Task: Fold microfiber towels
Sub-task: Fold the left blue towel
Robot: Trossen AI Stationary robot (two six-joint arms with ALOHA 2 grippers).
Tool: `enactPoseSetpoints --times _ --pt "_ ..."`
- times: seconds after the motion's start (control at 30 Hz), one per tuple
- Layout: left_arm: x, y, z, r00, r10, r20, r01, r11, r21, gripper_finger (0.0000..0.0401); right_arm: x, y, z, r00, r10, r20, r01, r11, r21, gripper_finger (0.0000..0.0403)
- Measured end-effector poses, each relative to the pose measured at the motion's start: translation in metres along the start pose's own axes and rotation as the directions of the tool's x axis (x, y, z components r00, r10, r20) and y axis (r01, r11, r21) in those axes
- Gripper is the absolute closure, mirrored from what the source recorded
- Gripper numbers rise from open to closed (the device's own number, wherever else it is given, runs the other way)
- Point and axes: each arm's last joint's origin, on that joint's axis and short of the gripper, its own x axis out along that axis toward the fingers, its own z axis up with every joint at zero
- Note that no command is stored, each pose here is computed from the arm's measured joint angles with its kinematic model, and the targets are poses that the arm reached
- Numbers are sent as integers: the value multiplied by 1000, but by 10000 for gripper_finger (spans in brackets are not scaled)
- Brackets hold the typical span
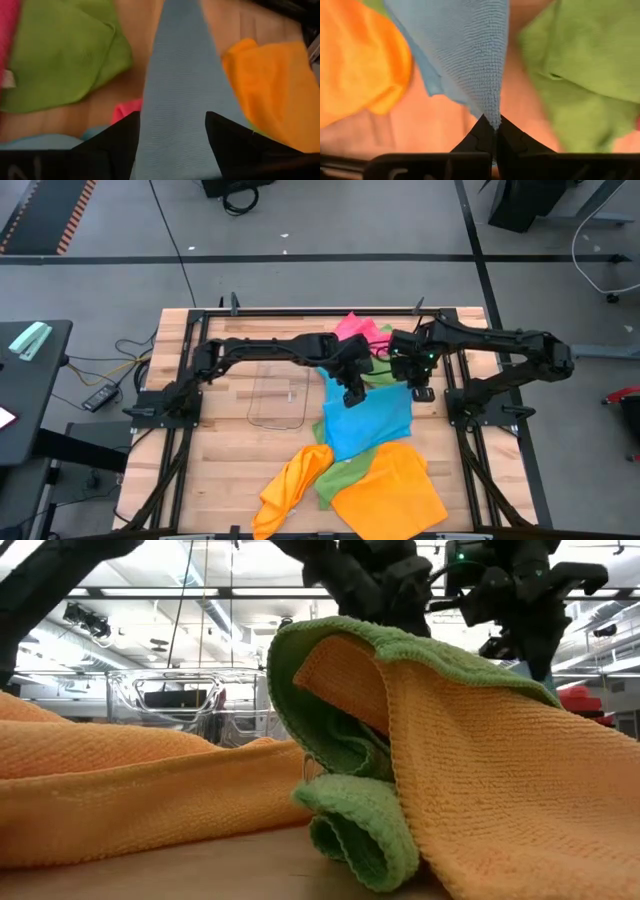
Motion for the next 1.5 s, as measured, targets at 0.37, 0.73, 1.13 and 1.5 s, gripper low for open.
enactPoseSetpoints --times 0.37,0.73,1.13,1.5 --pt "3 5 1 989 -150 -6 150 988 34 168 7 13 1 999 22 -35 -22 1000 -15 395" --pt "37 15 -6 988 -154 -15 155 987 44 170 0 24 6 1000 -2 -15 1 999 -42 395" --pt "40 34 -19 972 -194 -132 203 978 54 197 1 23 7 1000 -4 -6 4 1000 -25 395" --pt "42 57 -44 910 -249 -331 231 968 -93 187 0 23 7 1000 1 1 -1 999 -35 395"
